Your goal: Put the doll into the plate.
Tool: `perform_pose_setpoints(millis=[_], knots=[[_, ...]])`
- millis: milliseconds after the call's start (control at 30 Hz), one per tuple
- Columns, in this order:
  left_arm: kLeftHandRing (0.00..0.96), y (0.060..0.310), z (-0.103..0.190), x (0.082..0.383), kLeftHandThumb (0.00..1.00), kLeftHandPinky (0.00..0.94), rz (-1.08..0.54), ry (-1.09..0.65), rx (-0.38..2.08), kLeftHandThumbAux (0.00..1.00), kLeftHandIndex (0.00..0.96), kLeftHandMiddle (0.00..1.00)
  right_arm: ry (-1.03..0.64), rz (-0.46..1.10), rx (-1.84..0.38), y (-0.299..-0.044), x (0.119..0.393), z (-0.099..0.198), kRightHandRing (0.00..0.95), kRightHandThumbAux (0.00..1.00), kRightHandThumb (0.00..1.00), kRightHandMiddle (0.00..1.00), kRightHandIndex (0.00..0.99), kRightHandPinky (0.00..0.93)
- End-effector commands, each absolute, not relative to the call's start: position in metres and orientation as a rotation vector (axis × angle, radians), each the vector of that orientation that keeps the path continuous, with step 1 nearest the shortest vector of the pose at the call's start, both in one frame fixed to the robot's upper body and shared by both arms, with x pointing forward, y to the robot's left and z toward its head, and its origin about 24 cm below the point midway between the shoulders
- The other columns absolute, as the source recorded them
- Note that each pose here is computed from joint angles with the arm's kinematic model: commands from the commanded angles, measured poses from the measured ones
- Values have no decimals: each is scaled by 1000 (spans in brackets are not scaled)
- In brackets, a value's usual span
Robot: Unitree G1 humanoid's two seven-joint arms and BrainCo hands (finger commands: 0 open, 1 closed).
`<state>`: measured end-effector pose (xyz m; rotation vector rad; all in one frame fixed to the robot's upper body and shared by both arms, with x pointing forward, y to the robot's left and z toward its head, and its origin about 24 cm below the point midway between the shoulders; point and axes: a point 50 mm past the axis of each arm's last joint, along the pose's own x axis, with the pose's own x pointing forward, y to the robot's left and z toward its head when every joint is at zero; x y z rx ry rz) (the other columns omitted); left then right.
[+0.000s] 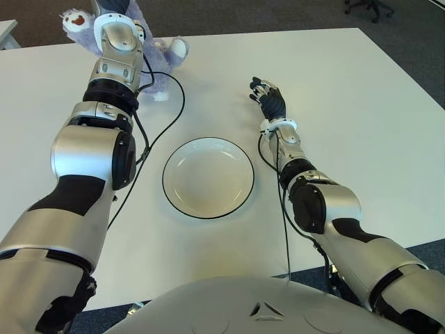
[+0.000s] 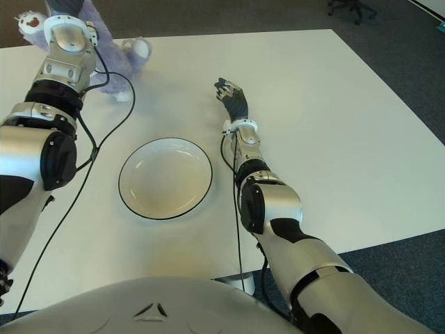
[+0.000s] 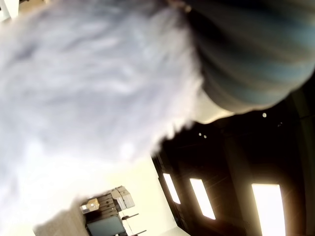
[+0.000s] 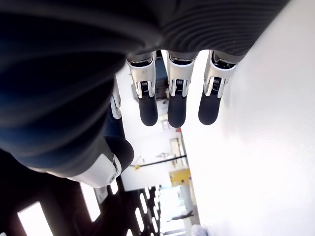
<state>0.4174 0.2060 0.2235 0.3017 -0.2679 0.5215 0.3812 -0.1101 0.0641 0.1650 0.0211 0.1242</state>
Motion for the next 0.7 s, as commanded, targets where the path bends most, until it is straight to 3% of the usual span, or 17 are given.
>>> perform_pose_setpoints(millis=[33,700], knots=[[851,197,226,419,701,829,476,-286,331,711,439,844,147,118,177,-110,369,35,134,733,701,147,398,155],[857,177,235,418,703,845,409,-352,353,710,439,852,150,112,175,-109,368,34,127,734,704,144,399,149]])
